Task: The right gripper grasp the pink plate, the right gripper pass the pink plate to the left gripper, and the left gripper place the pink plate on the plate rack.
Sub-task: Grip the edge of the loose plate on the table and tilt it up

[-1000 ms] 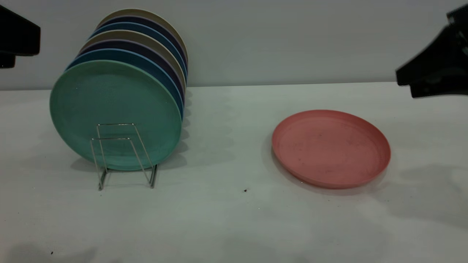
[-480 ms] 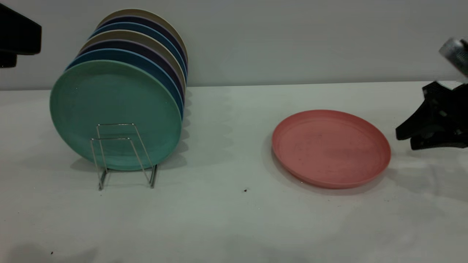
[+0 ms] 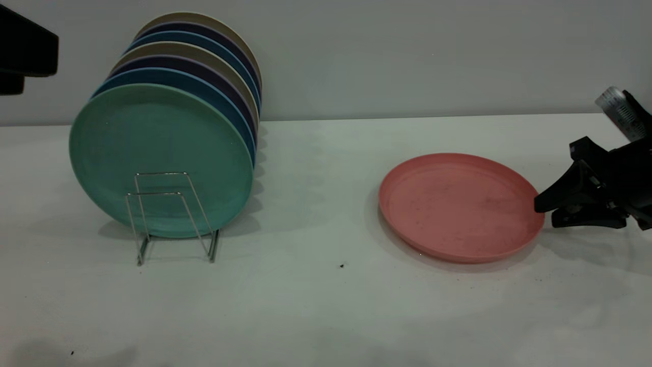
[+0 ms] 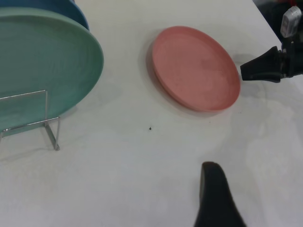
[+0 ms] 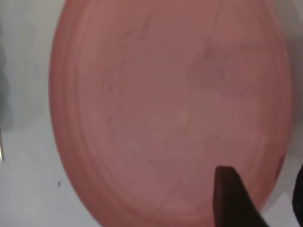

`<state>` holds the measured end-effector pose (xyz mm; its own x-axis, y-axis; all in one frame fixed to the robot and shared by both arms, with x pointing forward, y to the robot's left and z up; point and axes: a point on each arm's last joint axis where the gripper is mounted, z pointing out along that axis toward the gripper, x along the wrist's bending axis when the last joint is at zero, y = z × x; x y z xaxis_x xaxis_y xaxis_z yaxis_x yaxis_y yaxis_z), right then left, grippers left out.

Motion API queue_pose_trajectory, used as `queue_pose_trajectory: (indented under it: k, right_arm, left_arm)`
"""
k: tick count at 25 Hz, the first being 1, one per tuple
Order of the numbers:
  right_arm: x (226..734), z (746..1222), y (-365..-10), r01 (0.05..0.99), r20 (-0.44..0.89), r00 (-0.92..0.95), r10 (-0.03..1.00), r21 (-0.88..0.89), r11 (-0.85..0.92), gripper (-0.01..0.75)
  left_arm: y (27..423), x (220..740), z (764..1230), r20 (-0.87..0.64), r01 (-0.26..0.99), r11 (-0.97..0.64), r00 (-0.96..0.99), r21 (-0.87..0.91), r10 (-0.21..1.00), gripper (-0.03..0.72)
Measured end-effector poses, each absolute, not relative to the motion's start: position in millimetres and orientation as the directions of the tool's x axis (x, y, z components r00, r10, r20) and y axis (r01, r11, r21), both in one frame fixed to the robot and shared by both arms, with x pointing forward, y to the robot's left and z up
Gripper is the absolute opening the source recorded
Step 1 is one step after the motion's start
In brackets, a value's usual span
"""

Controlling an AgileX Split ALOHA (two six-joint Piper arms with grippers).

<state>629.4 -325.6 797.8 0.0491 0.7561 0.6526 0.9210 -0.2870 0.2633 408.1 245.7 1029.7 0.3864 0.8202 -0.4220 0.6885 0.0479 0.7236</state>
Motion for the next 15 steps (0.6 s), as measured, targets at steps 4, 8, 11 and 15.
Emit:
queue_pose_trajectory:
  k: [4, 8, 11, 15]
  right_arm:
    - [631.5, 793.3, -319.5, 0.917, 0.664, 0.055, 0.746, 0.263, -0.301, 0.303]
    - [633.8, 786.9, -316.7, 0.912, 0.664, 0.068, 0.744, 0.261, -0.316, 0.3]
    - [633.4, 782.5, -315.5, 0.913, 0.657, 0.062, 0.752, 0.267, -0.308, 0.298]
    - [634.0, 782.7, -315.6, 0.911, 0.657, 0.06, 0.752, 0.273, -0.311, 0.297]
  left_arm:
    - [245.6, 408.1, 1029.7, -0.424, 0.689, 0.049, 0.386, 0.723, 0.819, 0.472]
    - [245.4, 407.9, 1029.7, -0.425, 0.69, 0.049, 0.388, 0.722, 0.818, 0.472]
    - [245.1, 407.5, 1029.7, -0.428, 0.692, 0.047, 0.39, 0.72, 0.815, 0.472]
    - [244.9, 407.3, 1029.7, -0.429, 0.693, 0.045, 0.392, 0.72, 0.814, 0.472]
